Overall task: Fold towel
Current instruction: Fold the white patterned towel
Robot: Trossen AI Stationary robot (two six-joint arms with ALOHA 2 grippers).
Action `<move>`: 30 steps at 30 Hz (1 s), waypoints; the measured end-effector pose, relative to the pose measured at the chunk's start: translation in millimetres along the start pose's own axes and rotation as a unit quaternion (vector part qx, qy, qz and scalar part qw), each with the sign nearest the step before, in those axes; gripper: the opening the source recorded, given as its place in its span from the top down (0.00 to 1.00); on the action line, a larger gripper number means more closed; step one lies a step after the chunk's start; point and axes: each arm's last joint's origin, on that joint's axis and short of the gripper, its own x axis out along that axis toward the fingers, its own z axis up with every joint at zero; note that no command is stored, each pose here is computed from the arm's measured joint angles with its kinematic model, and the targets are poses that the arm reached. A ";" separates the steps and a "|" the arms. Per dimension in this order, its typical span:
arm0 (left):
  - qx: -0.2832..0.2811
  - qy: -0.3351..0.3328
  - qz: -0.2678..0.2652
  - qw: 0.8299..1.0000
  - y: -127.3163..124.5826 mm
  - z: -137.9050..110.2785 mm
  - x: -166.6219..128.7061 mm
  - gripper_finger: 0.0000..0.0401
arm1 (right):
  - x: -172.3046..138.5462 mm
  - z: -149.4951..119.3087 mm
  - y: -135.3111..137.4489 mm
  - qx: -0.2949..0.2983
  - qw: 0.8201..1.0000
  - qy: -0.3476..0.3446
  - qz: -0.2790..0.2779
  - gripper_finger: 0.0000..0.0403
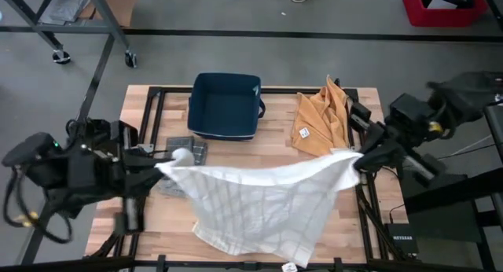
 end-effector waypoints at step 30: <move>0.251 0.146 0.160 0.944 12.1 -56.7 54.0 1.00 | -21.3 -31.7 -24.6 -0.134 0.948 0.154 -0.243 0.99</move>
